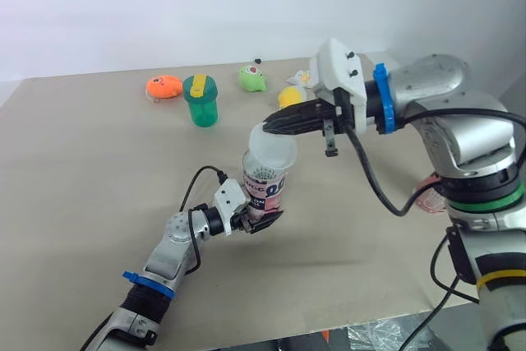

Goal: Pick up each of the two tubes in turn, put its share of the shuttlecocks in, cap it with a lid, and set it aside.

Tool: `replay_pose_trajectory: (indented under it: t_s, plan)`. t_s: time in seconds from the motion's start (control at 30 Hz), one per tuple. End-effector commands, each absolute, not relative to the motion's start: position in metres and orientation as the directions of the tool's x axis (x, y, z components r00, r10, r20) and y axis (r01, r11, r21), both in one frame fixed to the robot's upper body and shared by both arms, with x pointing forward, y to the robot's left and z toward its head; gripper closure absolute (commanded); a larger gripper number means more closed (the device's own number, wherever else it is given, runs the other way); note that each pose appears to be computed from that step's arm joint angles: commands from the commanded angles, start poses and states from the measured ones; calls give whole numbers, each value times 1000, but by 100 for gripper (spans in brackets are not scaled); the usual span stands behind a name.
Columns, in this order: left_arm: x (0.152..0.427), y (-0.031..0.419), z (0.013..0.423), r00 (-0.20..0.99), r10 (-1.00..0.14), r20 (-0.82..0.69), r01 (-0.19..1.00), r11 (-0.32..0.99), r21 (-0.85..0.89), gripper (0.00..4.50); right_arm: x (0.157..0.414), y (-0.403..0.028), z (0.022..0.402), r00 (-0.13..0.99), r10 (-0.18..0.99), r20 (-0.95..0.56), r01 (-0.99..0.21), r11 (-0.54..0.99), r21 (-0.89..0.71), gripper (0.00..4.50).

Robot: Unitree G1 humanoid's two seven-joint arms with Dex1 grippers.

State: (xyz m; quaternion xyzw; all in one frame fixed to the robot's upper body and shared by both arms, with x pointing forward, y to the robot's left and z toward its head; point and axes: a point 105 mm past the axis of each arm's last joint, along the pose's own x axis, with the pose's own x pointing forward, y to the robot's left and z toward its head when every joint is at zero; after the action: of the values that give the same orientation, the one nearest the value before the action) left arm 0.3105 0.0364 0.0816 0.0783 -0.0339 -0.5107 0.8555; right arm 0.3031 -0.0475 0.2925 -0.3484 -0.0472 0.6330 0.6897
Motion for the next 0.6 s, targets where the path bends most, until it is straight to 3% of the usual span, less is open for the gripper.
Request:
replay_pose_trajectory:
  t_s: [0.03,0.6]
  plan:
    - [307,46,53,498,-858,-125,866,486,120,59,303,-40,294,196,893,-404,-801,-92,-592,446]
    - [306,45,54,504,-855,-124,863,492,117,59,308,-40,269,204,830,-519,-773,-189,-605,446]
